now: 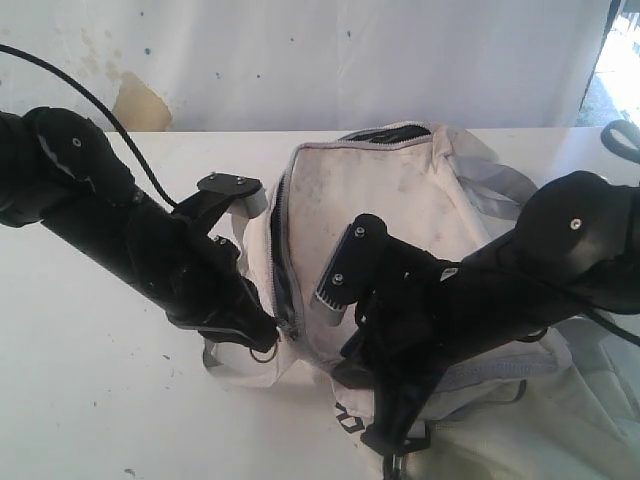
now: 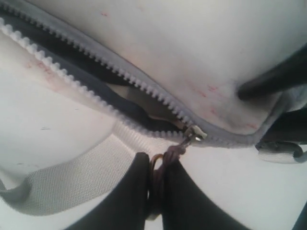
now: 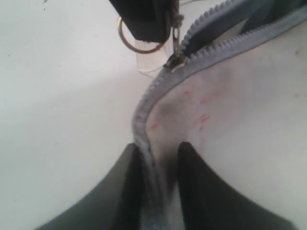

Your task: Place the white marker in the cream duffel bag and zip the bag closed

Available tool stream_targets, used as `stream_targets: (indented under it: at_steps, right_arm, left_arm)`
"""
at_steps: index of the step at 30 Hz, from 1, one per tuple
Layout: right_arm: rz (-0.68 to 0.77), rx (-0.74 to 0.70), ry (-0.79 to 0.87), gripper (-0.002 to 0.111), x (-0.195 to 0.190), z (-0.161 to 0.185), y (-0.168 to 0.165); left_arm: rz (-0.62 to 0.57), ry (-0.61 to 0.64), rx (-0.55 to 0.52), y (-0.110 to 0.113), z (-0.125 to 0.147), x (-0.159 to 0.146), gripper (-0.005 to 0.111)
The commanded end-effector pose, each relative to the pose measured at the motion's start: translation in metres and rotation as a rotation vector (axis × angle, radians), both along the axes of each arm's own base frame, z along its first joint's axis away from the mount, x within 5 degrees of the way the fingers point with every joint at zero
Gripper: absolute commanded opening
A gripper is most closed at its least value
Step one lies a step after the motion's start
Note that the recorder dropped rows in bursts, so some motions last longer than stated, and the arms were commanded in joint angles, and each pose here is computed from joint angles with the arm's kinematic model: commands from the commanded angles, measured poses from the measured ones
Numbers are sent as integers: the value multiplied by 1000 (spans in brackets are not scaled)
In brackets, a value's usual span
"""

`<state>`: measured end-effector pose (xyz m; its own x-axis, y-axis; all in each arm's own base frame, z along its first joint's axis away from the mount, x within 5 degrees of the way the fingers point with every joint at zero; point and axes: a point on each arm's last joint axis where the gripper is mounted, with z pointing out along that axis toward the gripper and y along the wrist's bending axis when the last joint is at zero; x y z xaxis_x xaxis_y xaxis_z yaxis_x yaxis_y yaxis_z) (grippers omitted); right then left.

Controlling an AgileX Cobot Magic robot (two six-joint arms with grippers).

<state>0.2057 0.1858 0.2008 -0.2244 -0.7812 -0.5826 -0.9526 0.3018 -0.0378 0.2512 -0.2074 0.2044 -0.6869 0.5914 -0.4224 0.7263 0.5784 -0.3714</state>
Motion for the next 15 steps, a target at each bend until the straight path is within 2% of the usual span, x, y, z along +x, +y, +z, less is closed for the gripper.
stream_targets:
  at_steps: [1, 5, 7, 12, 15]
  right_arm:
    - [25, -18, 25, 0, -3, -3, -1]
    - [58, -51, 8, 0, -4, -4, -3]
    - [76, -66, 8, 0, -4, -5, -4]
    - [152, -144, -21, 0, -5, -7, -9]
    - [189, -191, -68, 0, -3, -9, -12]
  left_arm:
    - [61, -30, -3, 1, 4, 5, 0]
    - [72, -49, 8, 2, 3, 7, 0]
    - [121, -37, 7, 8, 3, 11, 0]
    - [263, -8, -9, 34, 4, 30, 0]
    - [335, 16, -66, 46, 12, 37, 0]
